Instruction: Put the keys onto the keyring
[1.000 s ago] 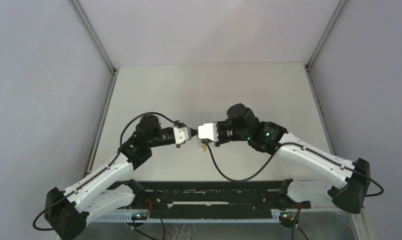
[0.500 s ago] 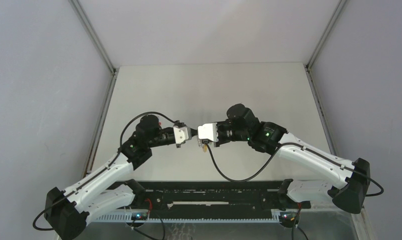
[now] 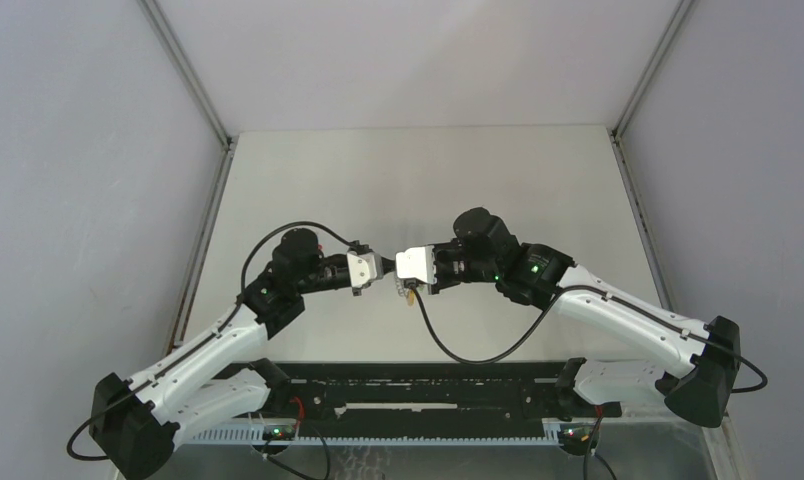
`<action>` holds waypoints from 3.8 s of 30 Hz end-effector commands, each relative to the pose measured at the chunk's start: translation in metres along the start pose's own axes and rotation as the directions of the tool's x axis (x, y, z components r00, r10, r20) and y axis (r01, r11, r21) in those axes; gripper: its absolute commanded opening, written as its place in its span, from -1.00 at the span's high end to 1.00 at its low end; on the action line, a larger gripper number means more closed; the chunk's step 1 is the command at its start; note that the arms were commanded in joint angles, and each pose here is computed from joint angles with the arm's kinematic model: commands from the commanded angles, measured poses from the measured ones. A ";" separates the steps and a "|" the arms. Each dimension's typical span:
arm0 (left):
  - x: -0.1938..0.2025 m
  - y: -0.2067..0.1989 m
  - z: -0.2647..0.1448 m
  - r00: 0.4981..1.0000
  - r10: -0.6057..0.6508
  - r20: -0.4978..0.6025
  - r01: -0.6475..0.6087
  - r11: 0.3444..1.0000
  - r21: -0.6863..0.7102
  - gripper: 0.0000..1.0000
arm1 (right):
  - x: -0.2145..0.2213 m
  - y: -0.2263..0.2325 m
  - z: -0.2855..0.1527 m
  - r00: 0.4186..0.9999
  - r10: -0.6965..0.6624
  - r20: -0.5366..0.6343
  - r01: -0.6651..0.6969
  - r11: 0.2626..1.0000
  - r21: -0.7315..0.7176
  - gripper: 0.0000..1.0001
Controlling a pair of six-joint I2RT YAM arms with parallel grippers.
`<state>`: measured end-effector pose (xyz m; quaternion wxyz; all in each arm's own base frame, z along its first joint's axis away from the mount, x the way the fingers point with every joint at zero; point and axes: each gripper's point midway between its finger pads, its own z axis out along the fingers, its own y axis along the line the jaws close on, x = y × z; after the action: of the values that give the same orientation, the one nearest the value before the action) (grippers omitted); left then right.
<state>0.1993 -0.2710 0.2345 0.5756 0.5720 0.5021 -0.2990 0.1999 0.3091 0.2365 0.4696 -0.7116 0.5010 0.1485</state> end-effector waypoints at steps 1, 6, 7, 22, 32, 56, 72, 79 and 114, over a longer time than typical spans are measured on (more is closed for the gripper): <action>-0.026 0.006 0.001 0.997 0.033 0.076 -0.033 0.999 0.000 0.99 | -0.018 -0.002 0.002 0.997 -0.039 0.068 0.039 0.999 0.001 1.00; -0.028 0.006 0.001 0.996 0.034 0.082 -0.034 0.999 0.006 1.00 | -0.017 0.000 0.004 0.997 -0.046 0.063 0.046 0.999 -0.005 1.00; -0.028 0.005 0.001 0.996 0.032 0.084 -0.033 0.999 0.009 1.00 | -0.017 0.000 0.005 0.997 -0.046 0.063 0.046 0.999 -0.008 1.00; -0.035 0.003 0.001 0.993 0.033 0.113 -0.036 0.999 0.022 1.00 | -0.024 0.000 0.010 0.996 -0.031 0.079 0.033 0.999 -0.022 1.00; -0.026 0.003 0.004 0.997 0.014 0.070 -0.016 1.000 0.021 1.00 | -0.033 -0.007 0.004 0.993 -0.031 0.111 0.030 0.999 0.011 1.00; -0.028 0.010 -0.007 0.994 0.056 0.092 -0.050 0.996 -0.073 1.00 | -0.033 -0.002 -0.015 0.994 -0.003 0.105 0.000 1.000 0.029 0.59; -0.036 0.002 -0.006 0.990 0.052 0.135 -0.049 0.999 -0.022 0.99 | -0.029 -0.018 -0.027 0.973 0.024 0.231 -0.048 0.994 0.098 0.57; -0.037 0.002 -0.005 0.989 0.049 0.140 -0.047 0.999 -0.018 1.00 | -0.030 -0.012 -0.023 0.967 0.020 0.255 -0.036 0.997 0.061 0.58; -0.030 0.000 -0.003 0.997 0.039 0.060 -0.039 0.999 -0.001 1.00 | -0.040 -0.012 -0.021 0.967 0.003 0.255 -0.018 0.998 0.056 1.00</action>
<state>0.1864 -0.2742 0.2419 0.5769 0.5718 0.4882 -0.3193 0.1853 0.3072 0.2533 0.5175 -0.6787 0.4686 0.2279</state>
